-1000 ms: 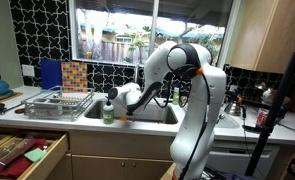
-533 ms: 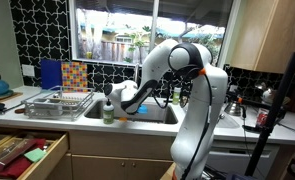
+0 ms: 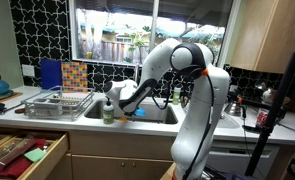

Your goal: Pick up the upside down positioned blue bowl and rinse it under the running tap before putting it down in its original position

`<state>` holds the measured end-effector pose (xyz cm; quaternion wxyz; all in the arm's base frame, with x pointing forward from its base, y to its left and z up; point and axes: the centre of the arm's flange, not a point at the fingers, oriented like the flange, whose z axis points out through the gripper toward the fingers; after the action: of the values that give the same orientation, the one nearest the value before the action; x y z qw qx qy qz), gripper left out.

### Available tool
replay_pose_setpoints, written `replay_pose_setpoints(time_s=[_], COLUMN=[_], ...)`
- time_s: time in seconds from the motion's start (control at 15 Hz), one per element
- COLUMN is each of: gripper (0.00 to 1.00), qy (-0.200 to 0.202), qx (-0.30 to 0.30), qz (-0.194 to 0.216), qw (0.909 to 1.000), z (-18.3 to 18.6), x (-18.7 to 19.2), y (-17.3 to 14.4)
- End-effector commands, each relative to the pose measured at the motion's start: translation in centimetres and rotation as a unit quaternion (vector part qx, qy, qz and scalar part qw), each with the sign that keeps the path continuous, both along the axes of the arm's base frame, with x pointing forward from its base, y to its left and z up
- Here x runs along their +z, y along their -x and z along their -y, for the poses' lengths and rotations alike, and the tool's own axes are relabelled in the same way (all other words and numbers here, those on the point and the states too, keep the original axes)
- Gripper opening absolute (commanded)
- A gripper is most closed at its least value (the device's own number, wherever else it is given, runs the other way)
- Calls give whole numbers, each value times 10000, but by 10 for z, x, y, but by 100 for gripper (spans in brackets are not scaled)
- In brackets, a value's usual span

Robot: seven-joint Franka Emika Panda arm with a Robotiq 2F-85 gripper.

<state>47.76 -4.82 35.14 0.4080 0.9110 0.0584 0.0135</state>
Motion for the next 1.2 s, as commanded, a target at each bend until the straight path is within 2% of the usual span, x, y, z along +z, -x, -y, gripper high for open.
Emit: replay_pose_setpoints(time_s=[0.0,0.13,0.2,0.27,0.33,0.4,0.6,0.67,0.73,0.8,0.87,0.93,1.0,1.07,1.13], gripper=[29,29,29,29,29,29,29,29,29,29,29,29,29,29,29], qy=[-510,-1005,-1131,-1418,-1465,-1714,-1872,-2098,-2168,-2501,-2460,-2877,-2766,-2903,-2883], qx=[255,583,681,846,912,1044,1012,1140,1080,1323,1109,1459,1377,1482,1538], qz=[41,161,195,154,151,99,-15,-78,-87,-133,-145,-167,-172,-190,-215], qw=[9984,9931,9911,9862,9849,9796,9771,9711,9702,9590,9628,9464,9509,9452,9448], z=[0,2,3,5,8,11,28,33,38,41,44,47,51,53,55], x=[10,17,19,24,28,31,33,34,36,37,39,41,41,43,45], y=[20,24,26,30,34,36,40,43,44,45,45,47,46,47,48])
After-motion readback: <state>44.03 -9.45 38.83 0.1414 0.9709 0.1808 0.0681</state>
